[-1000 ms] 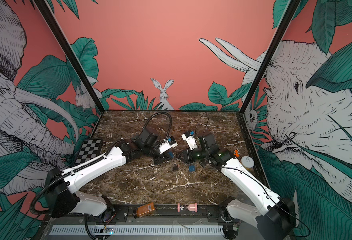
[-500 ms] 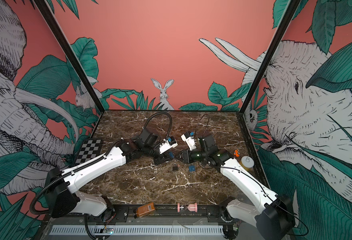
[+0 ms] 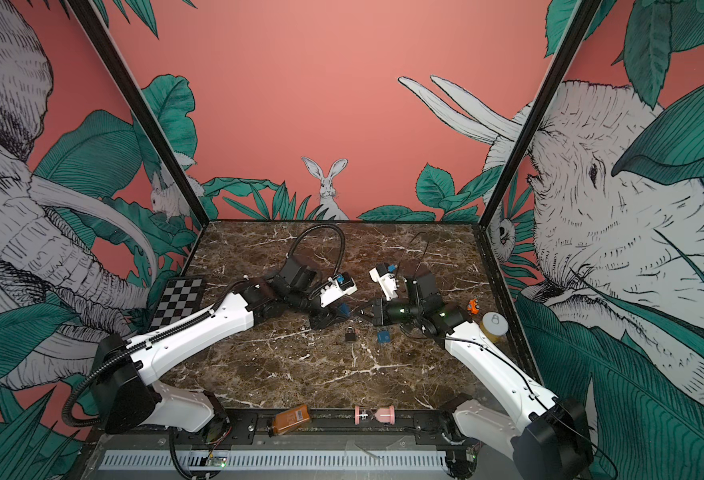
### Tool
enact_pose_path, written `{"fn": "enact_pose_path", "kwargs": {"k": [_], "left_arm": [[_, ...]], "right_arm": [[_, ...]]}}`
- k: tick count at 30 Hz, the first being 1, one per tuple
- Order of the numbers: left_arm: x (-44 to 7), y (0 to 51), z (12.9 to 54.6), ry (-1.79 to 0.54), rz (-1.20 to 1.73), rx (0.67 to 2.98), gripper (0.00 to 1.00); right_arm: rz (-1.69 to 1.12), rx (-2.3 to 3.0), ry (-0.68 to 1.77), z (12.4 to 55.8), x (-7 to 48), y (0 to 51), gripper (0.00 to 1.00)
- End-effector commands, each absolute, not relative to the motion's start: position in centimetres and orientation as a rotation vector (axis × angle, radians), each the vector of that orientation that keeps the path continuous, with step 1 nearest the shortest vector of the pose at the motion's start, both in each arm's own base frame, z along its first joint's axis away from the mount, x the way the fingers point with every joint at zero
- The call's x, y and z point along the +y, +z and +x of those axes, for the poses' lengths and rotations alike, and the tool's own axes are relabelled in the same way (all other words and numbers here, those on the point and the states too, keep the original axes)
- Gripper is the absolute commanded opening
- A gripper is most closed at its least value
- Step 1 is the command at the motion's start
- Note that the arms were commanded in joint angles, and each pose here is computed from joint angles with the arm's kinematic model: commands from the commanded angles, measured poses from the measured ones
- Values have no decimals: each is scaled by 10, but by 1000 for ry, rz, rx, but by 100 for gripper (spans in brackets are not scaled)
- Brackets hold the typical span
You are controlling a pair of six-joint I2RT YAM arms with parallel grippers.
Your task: Lock with the key
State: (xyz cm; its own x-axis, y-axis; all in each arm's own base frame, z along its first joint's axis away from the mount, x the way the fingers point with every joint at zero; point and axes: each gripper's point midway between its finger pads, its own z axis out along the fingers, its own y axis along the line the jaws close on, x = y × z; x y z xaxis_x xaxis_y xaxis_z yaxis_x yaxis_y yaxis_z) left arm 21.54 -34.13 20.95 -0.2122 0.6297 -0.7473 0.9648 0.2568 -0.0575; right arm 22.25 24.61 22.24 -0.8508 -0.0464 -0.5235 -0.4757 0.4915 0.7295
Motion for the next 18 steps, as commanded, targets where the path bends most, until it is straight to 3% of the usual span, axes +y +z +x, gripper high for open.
{"fn": "enact_pose_path", "kwargs": {"k": [1,12,18], "left_arm": [[-353,229,217,-792,1355,1830,76],[-350,291,227,-1248,1053,1598,74],[-355,299,223,-1334,1080,1564,72]], "right_arm": [[-365,2194,1364,232,241,250,0],[-141,2148,1470,242,220,268,0],[-157,2080,1528,240,220,287,0]]}}
